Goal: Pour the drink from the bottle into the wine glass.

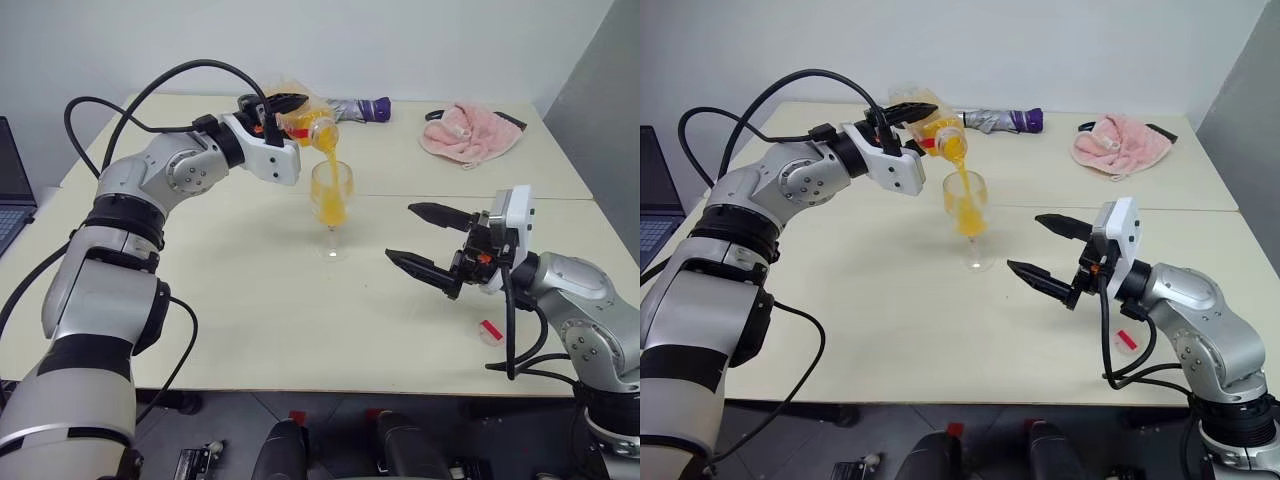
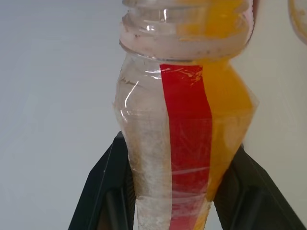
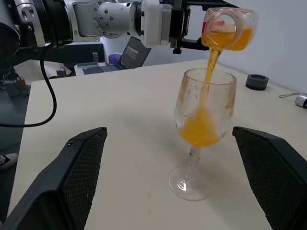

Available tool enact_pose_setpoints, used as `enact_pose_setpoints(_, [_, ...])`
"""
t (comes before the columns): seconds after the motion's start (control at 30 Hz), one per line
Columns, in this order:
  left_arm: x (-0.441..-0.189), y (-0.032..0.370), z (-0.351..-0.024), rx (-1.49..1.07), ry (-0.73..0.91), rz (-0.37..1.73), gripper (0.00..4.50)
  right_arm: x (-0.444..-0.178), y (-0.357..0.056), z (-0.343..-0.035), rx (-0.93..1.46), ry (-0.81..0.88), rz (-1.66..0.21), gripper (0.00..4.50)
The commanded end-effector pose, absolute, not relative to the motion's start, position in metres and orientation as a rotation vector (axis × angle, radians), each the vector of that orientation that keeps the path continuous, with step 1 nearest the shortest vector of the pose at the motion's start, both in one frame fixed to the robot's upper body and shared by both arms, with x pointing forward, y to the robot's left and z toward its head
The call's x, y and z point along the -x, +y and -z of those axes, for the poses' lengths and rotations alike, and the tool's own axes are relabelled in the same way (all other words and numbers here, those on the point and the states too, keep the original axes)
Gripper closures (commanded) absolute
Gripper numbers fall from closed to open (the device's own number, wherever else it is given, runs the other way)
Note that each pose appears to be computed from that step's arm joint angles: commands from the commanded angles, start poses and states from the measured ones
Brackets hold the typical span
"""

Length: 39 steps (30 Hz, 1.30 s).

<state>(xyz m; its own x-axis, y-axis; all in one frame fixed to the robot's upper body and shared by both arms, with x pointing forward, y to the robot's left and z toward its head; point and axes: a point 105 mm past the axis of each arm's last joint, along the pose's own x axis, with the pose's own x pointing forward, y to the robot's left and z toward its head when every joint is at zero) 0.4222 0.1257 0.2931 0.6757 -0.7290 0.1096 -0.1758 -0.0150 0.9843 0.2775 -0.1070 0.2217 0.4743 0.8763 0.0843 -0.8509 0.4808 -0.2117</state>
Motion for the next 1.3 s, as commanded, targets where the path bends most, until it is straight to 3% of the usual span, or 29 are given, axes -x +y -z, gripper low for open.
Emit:
enact_pose_setpoints(0.03, [-0.4171, 0.1264, -0.3230, -1.560, -0.848, 0.443, 2.81, -0.2783, -0.1137, -0.2359, 0.191, -0.250, -1.027, 0.00])
enact_pose_setpoints(1.3, [-0.4214, 0.1301, -0.3243, -1.588, -0.835, 0.413, 2.81, -0.2785, -0.1131, -0.2298, 0.221, -0.232, -1.035, 0.00])
